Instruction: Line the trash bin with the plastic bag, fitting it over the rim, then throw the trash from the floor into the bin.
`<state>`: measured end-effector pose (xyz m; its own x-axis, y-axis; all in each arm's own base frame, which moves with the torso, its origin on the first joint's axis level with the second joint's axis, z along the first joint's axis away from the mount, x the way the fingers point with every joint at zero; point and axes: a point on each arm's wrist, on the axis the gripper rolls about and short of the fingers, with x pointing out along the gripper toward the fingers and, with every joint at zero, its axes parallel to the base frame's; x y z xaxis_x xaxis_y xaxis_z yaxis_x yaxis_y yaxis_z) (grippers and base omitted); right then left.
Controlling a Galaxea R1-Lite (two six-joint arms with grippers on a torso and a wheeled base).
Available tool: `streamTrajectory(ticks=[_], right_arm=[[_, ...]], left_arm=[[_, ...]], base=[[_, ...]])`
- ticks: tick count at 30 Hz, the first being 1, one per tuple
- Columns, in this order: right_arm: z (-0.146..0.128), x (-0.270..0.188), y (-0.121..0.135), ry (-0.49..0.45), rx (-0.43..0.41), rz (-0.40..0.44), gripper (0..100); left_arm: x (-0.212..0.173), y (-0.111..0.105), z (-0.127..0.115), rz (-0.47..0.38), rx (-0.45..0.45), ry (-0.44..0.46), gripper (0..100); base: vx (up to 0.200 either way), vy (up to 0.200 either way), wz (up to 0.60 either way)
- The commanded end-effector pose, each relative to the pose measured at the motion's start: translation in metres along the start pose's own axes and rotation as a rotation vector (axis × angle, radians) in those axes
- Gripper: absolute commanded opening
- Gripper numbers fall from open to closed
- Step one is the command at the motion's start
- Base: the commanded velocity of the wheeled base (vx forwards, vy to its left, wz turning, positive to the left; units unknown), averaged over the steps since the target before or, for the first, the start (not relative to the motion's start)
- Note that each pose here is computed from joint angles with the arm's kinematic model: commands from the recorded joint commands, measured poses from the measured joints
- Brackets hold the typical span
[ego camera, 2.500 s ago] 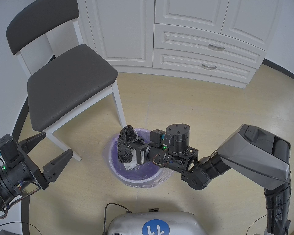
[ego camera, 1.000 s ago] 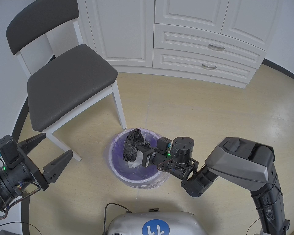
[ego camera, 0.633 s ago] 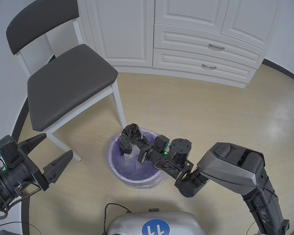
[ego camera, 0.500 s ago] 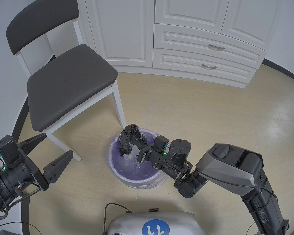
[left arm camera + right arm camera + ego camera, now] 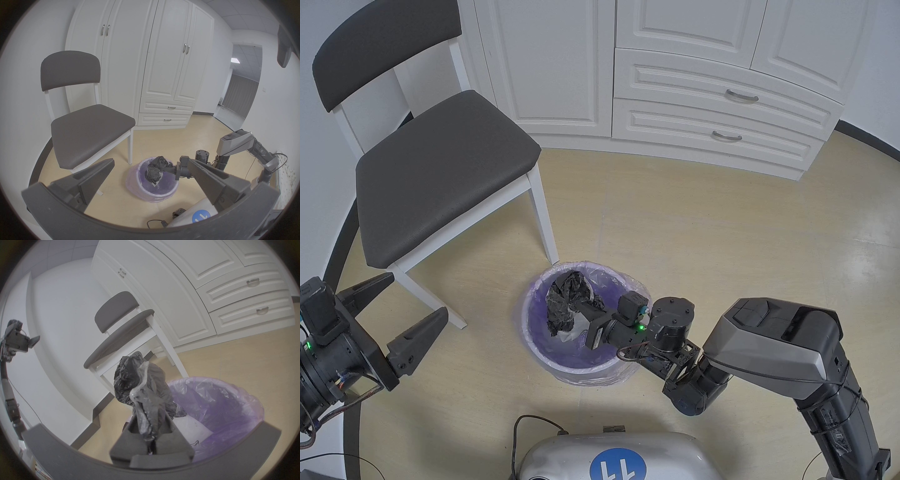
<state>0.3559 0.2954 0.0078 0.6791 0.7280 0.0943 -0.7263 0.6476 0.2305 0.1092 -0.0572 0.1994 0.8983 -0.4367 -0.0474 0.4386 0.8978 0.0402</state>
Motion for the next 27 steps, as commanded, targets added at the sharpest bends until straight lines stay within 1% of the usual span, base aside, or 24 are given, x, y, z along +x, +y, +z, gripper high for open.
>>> streamTrajectory(ticks=[1,6,11,19,22,25,26,27], right_arm=[[-0.001,-0.007,0.002,0.022,-0.018,0.001,0],[-0.007,-0.011,-0.003,0.04,-0.02,-0.01,0],[-0.018,-0.014,-0.008,0.063,-0.017,-0.02,0],[-0.023,-0.011,-0.014,0.056,-0.015,-0.023,0],[-0.019,-0.005,-0.011,0.031,0.001,-0.008,0],[-0.016,-0.003,-0.007,0.018,0.041,0.0,0],[-0.016,-0.003,-0.007,0.018,0.041,0.0,0],[-0.012,-0.003,-0.003,0.013,0.062,0.005,0]], left_arm=[[-0.001,0.0,0.0,0.0,0.0,-0.001,100],[-0.001,0.0,0.0,-0.001,0.0,-0.001,100],[0.0,0.0,0.0,-0.001,0.0,-0.003,100],[0.0,0.0,0.0,-0.001,0.0,-0.001,100],[0.0,0.0,0.0,-0.003,0.0,-0.003,100],[0.0,0.0,0.0,-0.003,0.0,-0.003,100],[0.0,0.0,0.0,-0.003,0.0,-0.003,100],[0.0,0.0,0.0,-0.003,0.0,-0.003,100]], base=[[0.0,0.0,0.0],[0.0,0.0,0.0],[0.0,0.0,0.0],[0.0,0.0,0.0],[0.0,0.0,0.0],[0.0,0.0,0.0],[0.0,0.0,0.0],[0.0,0.0,0.0]])
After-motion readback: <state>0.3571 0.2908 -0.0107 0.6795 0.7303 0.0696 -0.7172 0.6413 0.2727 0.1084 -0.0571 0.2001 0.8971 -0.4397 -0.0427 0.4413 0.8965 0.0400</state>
